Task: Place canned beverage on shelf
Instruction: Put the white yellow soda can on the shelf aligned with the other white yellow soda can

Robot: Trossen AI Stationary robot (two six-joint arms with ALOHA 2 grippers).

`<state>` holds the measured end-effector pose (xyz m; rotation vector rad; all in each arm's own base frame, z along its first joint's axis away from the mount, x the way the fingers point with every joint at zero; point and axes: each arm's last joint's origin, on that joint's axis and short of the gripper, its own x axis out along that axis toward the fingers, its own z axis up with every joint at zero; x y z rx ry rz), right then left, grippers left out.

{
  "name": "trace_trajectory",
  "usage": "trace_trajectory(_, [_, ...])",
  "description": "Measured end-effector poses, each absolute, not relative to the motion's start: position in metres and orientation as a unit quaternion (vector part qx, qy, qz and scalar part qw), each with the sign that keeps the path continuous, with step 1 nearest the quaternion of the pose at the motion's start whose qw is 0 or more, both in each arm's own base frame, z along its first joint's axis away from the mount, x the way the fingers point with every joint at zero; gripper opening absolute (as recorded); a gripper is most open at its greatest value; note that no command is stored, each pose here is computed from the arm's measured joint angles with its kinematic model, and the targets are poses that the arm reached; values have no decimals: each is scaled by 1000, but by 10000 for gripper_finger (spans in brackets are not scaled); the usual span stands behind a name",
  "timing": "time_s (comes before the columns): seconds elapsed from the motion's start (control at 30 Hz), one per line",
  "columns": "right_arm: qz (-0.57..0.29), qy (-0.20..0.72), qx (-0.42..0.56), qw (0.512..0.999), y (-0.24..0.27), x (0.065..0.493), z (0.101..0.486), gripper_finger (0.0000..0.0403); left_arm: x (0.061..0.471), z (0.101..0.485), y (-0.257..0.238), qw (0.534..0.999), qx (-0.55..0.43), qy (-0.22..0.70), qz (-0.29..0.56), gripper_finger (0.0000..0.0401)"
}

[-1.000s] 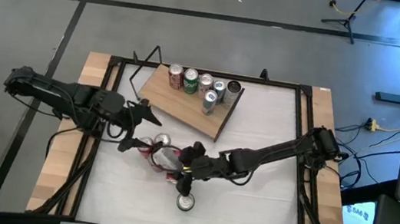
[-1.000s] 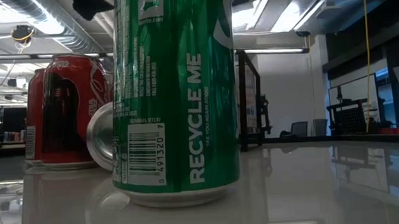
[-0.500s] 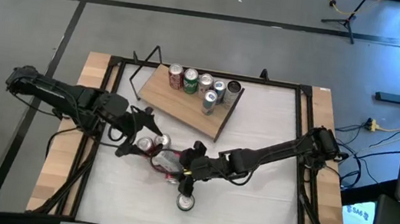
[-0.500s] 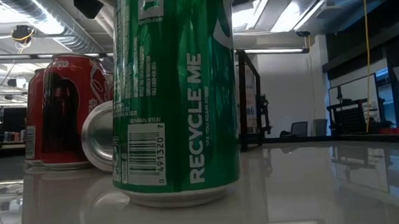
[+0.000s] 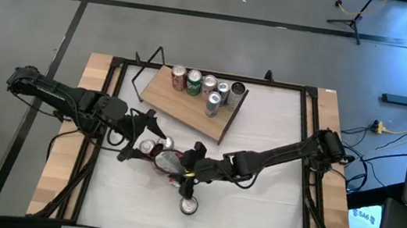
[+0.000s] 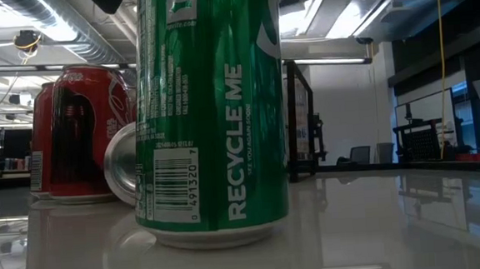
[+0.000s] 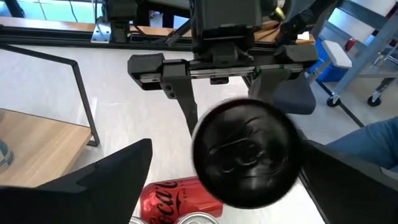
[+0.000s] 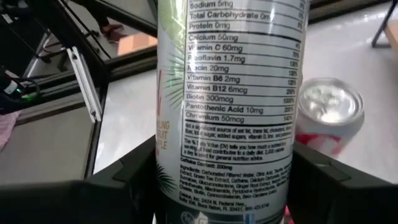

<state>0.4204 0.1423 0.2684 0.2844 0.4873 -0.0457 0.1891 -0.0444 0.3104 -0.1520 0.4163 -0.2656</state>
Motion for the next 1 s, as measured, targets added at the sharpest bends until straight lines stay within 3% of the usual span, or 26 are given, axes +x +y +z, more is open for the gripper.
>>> trace_trajectory(0.63, [-49, 213, 124, 968, 135, 424, 272, 257, 190, 312, -45, 968, -89, 197, -130, 395])
trace_trajectory(1.0, [-44, 199, 118, 972, 136, 425, 275, 257, 190, 313, -45, 968, -91, 193, -131, 341])
